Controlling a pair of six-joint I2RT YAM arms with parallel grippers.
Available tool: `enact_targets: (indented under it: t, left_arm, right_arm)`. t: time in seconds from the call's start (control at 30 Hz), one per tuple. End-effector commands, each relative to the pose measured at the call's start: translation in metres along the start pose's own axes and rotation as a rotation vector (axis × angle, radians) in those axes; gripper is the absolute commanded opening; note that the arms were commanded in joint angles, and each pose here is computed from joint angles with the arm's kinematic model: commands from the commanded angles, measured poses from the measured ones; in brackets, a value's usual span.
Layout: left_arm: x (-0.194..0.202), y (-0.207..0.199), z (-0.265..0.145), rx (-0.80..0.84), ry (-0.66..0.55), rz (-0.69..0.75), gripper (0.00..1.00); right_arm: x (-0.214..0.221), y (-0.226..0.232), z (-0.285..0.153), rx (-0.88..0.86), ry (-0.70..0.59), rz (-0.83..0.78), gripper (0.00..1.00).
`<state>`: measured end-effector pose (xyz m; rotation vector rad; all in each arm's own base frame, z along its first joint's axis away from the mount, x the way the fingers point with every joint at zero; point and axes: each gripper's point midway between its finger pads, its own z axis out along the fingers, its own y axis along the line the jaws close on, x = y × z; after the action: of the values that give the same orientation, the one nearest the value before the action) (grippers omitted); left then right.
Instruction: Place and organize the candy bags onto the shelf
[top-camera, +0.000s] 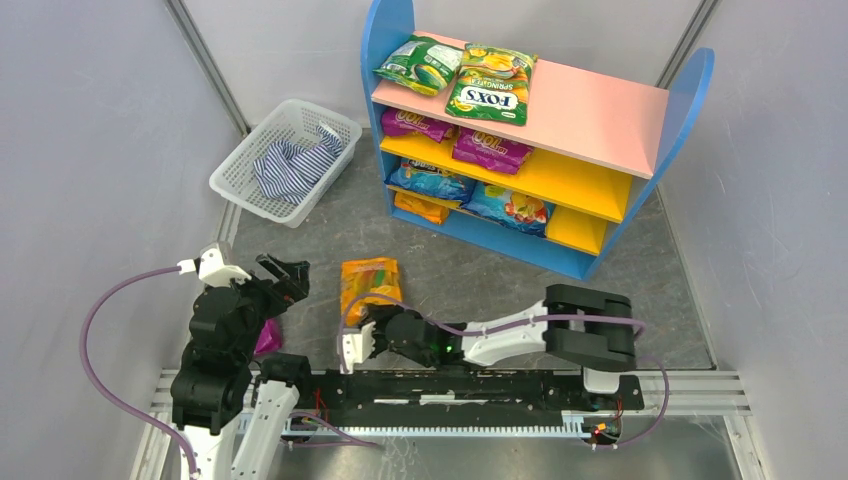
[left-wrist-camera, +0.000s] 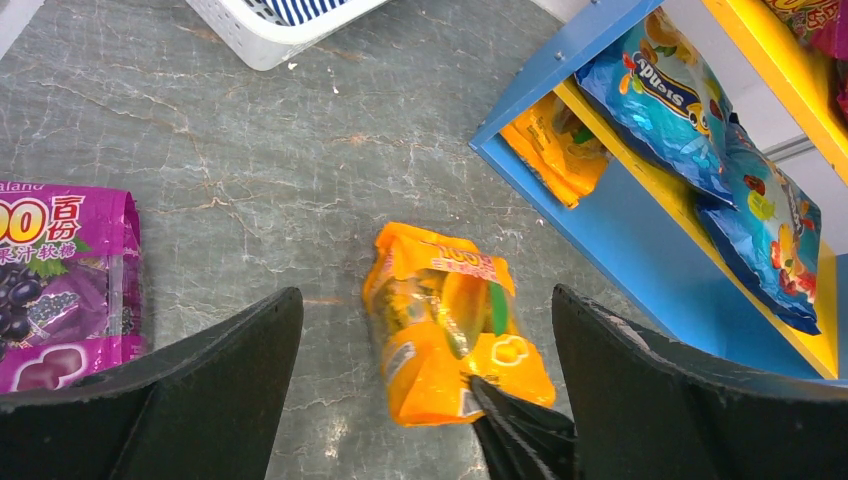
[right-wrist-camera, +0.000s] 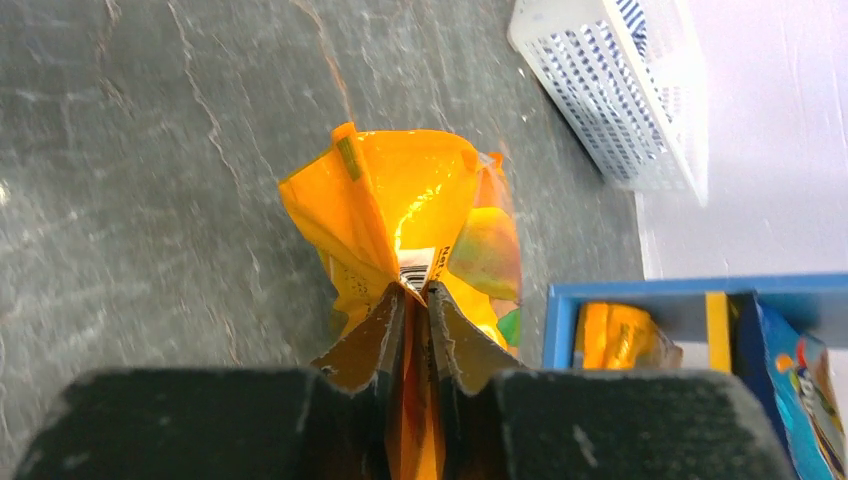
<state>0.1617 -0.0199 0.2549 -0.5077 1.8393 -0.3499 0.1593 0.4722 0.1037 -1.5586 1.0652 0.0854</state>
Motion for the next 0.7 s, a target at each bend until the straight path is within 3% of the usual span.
enact_targets:
  t: [0.0, 0.3, 0.67]
  left_arm:
    - [-0.012, -0.006, -0.001, 0.017, -0.036, 0.001, 1.00]
    - [-0.012, -0.008, -0.003, 0.030, -0.038, 0.004, 1.00]
    - [-0.013, -0.011, -0.007, 0.056, -0.053, 0.008, 1.00]
  right_arm:
    - [-0.005, -0.048, -0.032, 0.138, 0.000, 0.067, 0.00]
    - [0.052, -0.100, -0.086, 0.259, 0.111, 0.143, 0.00]
    - [0.102, -0.169, -0.107, 0.307, 0.254, 0.039, 0.00]
